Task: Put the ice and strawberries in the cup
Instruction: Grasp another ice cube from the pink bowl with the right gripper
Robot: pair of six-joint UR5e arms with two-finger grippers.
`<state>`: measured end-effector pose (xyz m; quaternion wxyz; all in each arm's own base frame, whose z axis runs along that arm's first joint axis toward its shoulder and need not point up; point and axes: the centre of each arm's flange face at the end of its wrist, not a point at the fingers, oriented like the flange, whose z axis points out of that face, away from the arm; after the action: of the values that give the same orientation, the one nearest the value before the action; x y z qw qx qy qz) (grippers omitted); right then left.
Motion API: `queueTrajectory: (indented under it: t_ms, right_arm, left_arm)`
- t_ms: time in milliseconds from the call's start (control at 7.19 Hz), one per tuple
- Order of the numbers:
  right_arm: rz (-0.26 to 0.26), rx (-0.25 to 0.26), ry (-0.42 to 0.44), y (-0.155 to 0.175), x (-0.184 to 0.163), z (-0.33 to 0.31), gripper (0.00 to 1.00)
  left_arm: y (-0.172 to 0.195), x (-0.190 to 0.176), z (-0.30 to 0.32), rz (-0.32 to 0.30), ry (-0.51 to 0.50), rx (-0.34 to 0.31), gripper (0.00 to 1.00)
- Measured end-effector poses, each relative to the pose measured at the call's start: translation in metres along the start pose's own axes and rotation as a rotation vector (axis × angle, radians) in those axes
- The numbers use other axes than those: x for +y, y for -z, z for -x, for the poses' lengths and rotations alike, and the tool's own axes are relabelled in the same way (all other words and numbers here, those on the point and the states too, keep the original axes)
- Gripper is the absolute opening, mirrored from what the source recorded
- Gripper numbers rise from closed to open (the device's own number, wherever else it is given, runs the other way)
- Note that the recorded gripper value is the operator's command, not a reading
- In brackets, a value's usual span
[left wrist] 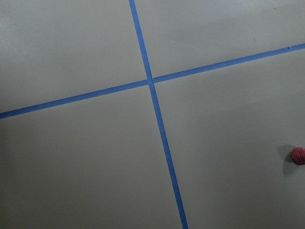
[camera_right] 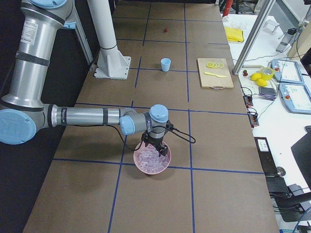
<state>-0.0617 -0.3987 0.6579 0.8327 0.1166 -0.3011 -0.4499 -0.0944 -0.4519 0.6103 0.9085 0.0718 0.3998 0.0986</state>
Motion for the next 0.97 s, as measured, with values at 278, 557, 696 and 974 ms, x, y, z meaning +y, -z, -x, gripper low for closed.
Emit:
queueTrajectory:
  t_ms: [278, 557, 696, 974]
  right_arm:
    - [0.015, 0.004, -0.007, -0.005, 0.003, -0.003, 0.93]
    - [0.027, 0.000, -0.011, -0.011, 0.007, -0.005, 0.91]
    - [0.029, -0.002, -0.011, -0.012, 0.007, -0.004, 0.90]
    - [0.031, -0.008, -0.008, -0.014, 0.006, -0.003, 0.86]
  left_arm:
    - [0.000, 0.000, 0.000, 0.000, -0.001, 0.000, 1.00]
    - [0.000, 0.000, 0.000, -0.001, -0.002, 0.000, 1.00]
    - [0.001, 0.000, -0.001, -0.002, -0.002, 0.000, 1.00]
    - [0.001, 0.000, -0.001, -0.002, -0.002, 0.000, 1.00]
